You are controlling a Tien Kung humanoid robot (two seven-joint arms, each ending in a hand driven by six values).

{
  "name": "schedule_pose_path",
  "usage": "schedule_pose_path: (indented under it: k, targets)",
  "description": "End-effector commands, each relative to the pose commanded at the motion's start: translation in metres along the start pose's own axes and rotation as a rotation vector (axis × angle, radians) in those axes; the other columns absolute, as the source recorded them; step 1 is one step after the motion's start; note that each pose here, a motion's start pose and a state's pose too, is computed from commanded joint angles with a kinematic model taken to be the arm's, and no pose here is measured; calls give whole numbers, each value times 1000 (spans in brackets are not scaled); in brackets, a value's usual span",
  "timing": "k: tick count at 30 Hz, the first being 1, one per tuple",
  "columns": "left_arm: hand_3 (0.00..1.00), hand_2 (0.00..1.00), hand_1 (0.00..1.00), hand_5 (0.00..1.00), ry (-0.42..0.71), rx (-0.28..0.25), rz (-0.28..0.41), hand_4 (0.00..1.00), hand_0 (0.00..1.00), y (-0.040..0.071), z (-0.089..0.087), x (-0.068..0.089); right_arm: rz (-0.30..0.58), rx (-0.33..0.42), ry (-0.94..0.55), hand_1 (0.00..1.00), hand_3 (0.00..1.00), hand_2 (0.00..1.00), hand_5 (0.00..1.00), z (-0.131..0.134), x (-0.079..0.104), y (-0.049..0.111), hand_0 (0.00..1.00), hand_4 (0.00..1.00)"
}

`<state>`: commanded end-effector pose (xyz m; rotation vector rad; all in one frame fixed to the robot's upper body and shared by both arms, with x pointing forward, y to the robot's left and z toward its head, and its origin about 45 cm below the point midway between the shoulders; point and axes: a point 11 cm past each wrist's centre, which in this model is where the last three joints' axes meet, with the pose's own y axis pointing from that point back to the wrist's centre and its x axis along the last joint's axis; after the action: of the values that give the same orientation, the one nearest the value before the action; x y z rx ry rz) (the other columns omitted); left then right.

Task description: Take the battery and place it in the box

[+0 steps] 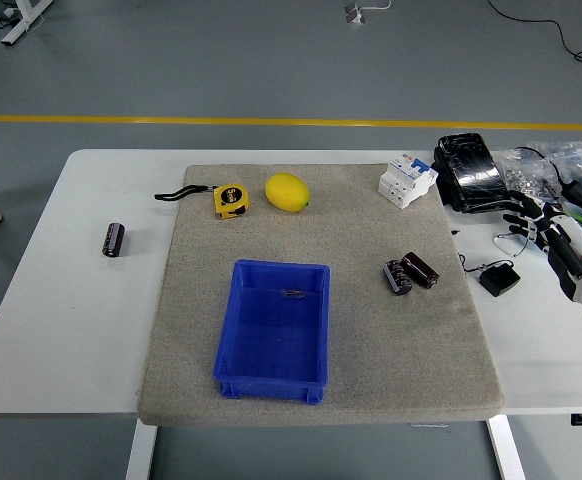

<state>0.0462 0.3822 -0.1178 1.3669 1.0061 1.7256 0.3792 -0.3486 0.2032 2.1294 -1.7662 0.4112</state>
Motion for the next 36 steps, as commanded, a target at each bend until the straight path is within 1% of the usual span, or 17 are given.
schedule_pose_path:
  k: [1, 7, 8, 13, 14, 19, 20, 21, 30, 31, 32, 36]
  targets:
    - [703, 698, 613, 800, -1, 0, 0, 665, 700, 0, 0, 0, -2, 1, 10, 835, 881, 854, 548, 0, 0, 0, 856, 998]
    - [703, 698, 613, 800, -14, 0, 4, 665, 700, 0, 1, 2, -100, 59, 364, 835, 881, 854, 548, -18, 2, -16, 856, 998]
    - [703, 691, 605, 799, -15, 0, 4, 665, 700, -1, 1, 3, -117, 71, 412, 832, 876, 853, 367, -20, 1, -18, 854, 998]
    - [703, 691, 605, 799, -15, 3, 9, 665, 700, -1, 1, 4, -221, 144, 697, 832, 876, 853, 367, -32, -12, -27, 854, 998]
    - [700, 687, 602, 800, -17, 3, 9, 665, 701, -1, 1, 4, -241, 162, 757, 817, 874, 849, 267, -35, -15, -29, 850, 998]
    - [700, 687, 602, 800, -24, 4, 10, 665, 701, -1, 2, 5, -314, 229, 990, 817, 874, 849, 267, -42, -27, -35, 850, 998]
    - [697, 685, 601, 802, -24, 4, 10, 666, 701, -1, 2, 5, -323, 240, 1012, 811, 879, 845, 233, -43, -29, -36, 843, 989]
    - [697, 685, 601, 802, -26, 4, 10, 666, 701, -1, 2, 5, -331, 253, 1032, 811, 879, 845, 233, -45, -32, -37, 843, 989]
    - [695, 682, 598, 800, -35, 8, 9, 665, 704, -1, 2, 5, -400, 341, 1130, 800, 878, 843, 226, -58, -58, -42, 828, 977]
    - [695, 682, 598, 800, -35, 9, 8, 665, 704, -1, 2, 5, -409, 346, 1133, 800, 878, 843, 226, -58, -61, -43, 828, 977]
    - [693, 680, 597, 800, -35, 9, 8, 664, 703, -1, 2, 5, -416, 350, 1136, 783, 876, 834, 220, -59, -63, -43, 798, 959]
    - [693, 680, 597, 800, -38, 11, 8, 664, 703, -1, 1, 5, -453, 361, 1160, 783, 876, 834, 220, -59, -74, -48, 798, 959]
